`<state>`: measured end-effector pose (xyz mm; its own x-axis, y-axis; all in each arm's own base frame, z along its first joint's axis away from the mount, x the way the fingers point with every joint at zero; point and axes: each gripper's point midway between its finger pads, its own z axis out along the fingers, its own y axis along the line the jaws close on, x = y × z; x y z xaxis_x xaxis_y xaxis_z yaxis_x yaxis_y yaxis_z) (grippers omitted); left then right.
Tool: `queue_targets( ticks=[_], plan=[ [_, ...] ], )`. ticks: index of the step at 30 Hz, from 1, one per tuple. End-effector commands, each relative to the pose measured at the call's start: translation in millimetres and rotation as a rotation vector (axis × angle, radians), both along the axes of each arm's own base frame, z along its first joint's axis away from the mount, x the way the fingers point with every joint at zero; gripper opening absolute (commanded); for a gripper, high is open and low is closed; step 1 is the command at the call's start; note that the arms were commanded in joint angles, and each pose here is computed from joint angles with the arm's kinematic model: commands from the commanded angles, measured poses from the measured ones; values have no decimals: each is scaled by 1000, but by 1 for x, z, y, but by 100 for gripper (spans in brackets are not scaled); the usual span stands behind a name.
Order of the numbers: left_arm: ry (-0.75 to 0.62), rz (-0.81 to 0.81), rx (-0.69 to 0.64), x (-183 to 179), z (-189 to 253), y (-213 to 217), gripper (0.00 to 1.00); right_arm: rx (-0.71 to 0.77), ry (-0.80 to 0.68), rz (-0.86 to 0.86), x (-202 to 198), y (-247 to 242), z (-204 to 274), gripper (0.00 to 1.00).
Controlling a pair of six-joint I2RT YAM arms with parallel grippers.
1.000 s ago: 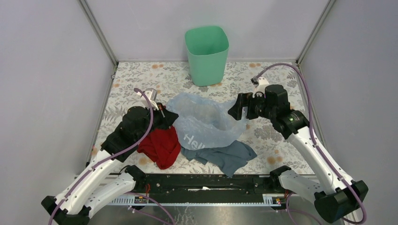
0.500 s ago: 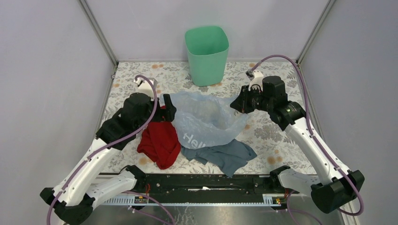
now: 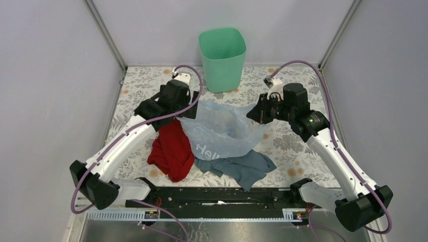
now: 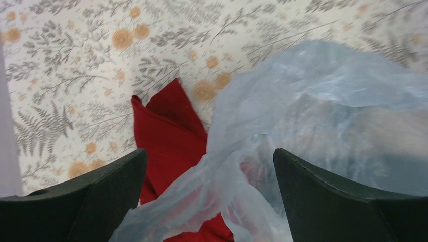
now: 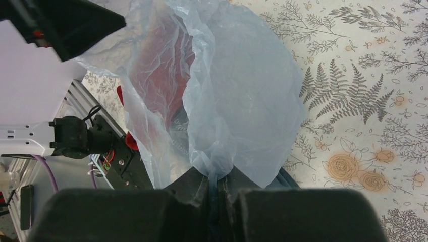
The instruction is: Put the trash bags into the trash bin
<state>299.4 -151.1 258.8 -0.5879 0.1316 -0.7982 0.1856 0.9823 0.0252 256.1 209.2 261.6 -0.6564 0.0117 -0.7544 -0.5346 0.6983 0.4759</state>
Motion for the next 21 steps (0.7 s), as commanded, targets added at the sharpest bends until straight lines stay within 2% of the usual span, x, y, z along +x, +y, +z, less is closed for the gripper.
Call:
queue_targets(
  ticks=[1,2,3,5,9,12,14,16,17,19,21],
  plan=[
    [-20,62,113,8,-1,20,99,21,-48,21,-4,1,10,8],
    [-15,55,116,8,-4,19,98,16,-45,16,-3,0,7,7],
    [-17,51,113,9,-6,18,93,9,-44,12,-3,-1,5,5],
    [-49,81,94,13,0,19,64,-7,-38,-30,2,-6,1,0],
    [-194,126,-4,41,47,7,26,-102,-56,-317,36,-42,-1,0],
    [-312,49,-158,72,124,-35,0,-184,-157,-465,70,-64,48,0],
    [-408,-64,-348,70,206,-67,0,-243,-255,-543,83,-81,114,0],
    [-544,-202,-539,41,282,-83,0,-195,-427,-580,74,-93,188,0],
    [-619,-251,-608,24,305,-83,0,-146,-517,-580,65,-96,216,0],
    [-732,-245,-693,3,315,-67,0,-43,-653,-544,40,-97,244,0],
    [-714,-109,-679,8,269,-44,0,1,-657,-455,24,-85,217,0]
  ],
)
